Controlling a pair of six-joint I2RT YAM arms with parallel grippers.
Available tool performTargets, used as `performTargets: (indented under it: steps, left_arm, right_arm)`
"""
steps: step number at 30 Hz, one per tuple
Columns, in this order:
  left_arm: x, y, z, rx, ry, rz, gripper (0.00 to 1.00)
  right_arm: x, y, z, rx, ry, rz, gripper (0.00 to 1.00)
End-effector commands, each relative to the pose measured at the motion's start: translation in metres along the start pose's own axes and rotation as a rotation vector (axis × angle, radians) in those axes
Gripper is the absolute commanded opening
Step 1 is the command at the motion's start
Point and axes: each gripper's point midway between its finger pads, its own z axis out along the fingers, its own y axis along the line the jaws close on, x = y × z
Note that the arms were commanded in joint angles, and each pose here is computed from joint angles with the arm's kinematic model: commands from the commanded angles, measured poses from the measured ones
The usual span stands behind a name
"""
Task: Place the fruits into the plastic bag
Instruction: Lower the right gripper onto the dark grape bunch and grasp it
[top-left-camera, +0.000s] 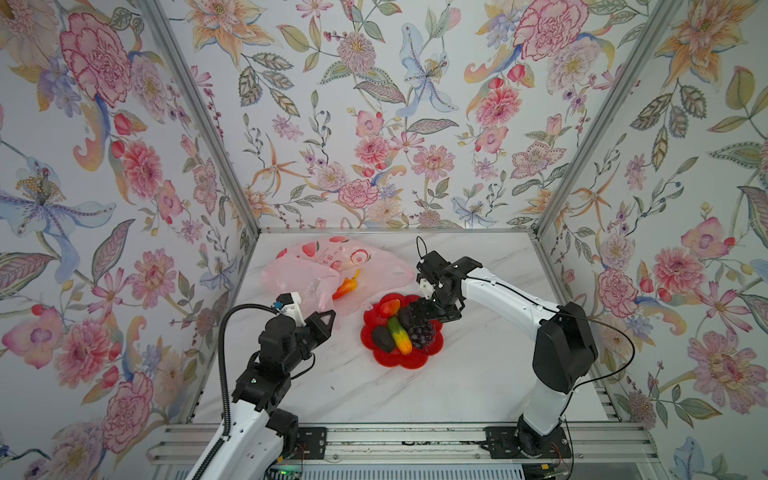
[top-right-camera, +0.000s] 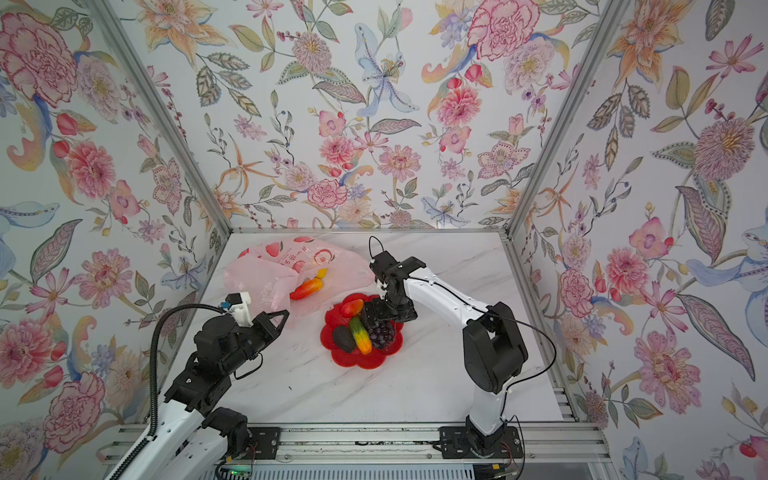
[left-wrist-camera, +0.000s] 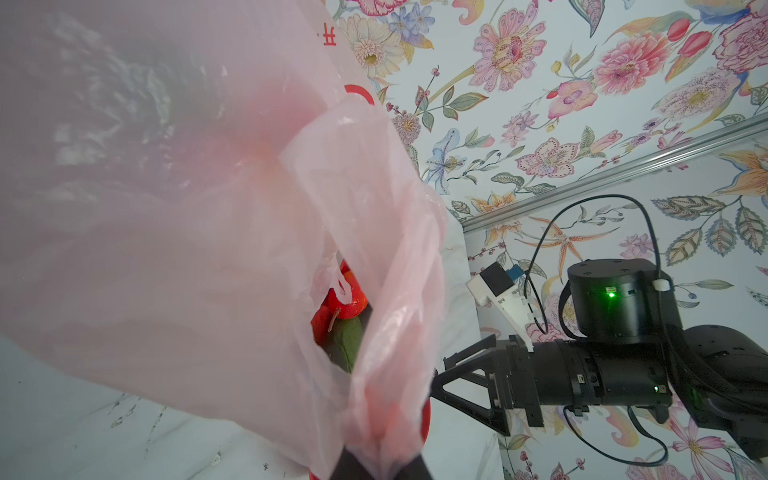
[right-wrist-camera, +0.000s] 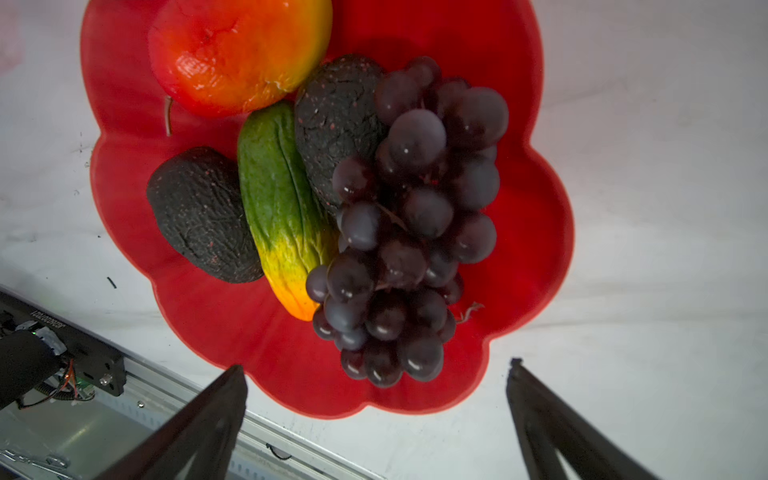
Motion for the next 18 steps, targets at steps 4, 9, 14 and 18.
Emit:
performTargets:
  steps: [4,9,14,18]
  left_arm:
    - [0.002,0.008,-0.004,-0.025,-0.01,-0.017,0.0]
    - [0.003,0.01,-0.006,-0.035,-0.008,-0.018,0.0]
    - [0.004,0.011,-0.006,-0.04,-0.003,-0.018,0.0]
    - [0.005,0.01,-0.004,-0.039,0.006,-0.016,0.0]
  right_arm:
    - [-0.011,-0.01,0.02,-0.037,0.029,0.039,0.94]
    - [-0.016,-0.011,0.032,-0.062,0.045,0.055,0.91]
    - [-0.02,-0.01,0.04,-0.075,0.052,0.067,0.87]
    - [-0.022,-0.009,0.046,-0.085,0.058,0.079,0.83]
